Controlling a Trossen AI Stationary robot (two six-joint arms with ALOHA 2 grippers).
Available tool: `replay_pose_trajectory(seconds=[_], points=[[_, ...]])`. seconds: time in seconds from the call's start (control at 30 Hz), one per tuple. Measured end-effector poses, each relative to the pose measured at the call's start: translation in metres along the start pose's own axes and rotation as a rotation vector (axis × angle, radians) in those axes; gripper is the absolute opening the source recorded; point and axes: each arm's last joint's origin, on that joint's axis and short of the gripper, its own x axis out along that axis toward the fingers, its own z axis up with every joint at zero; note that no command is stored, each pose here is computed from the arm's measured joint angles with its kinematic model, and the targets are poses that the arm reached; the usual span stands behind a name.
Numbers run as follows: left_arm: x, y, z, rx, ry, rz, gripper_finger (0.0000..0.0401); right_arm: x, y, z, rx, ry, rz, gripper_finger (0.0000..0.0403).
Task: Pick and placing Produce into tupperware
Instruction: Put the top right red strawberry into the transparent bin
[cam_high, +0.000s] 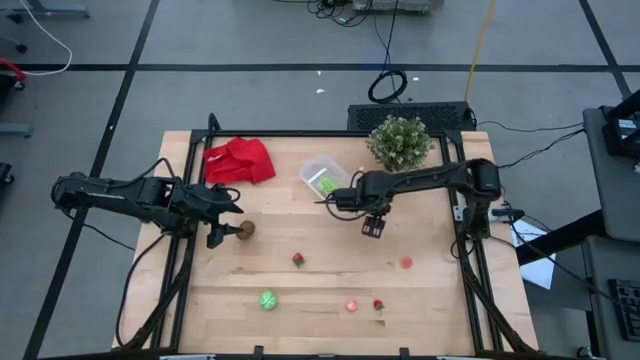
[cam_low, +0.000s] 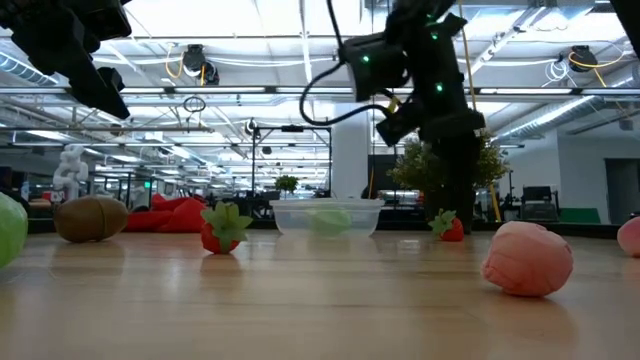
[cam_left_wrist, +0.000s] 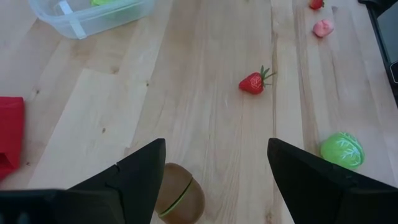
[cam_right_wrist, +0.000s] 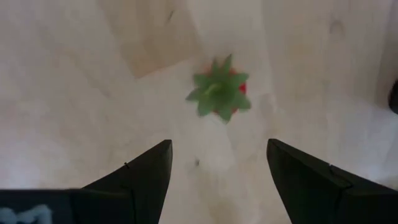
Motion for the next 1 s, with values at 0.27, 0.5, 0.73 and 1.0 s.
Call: replay_pose_trajectory(seconds=[0.27,0.5,0.73,1.0], points=[[0.000,-0.001,0.002,-0.009,-0.025,-0.008,0.0285,0.012,-0.029,-0.014,0.074,-0.184,0.053,0.0254],[0.000,-0.001,0.005,-0.004,-0.049,-0.015,0.0285,0.024,-0.044,-0.031,0.097,-0.197,0.065,0.0254],[0.000,-0.002,0.005,-0.004,-0.056,-0.016,0.0285,0.024,-0.044,-0.027,0.000,-0.267,0.062,0.0254],[0.000,-0.002,0.005,-0.004,-0.055,-0.017,0.0285,0.023,-0.044,-0.025,-0.105,-0.291,0.049,0.0254]])
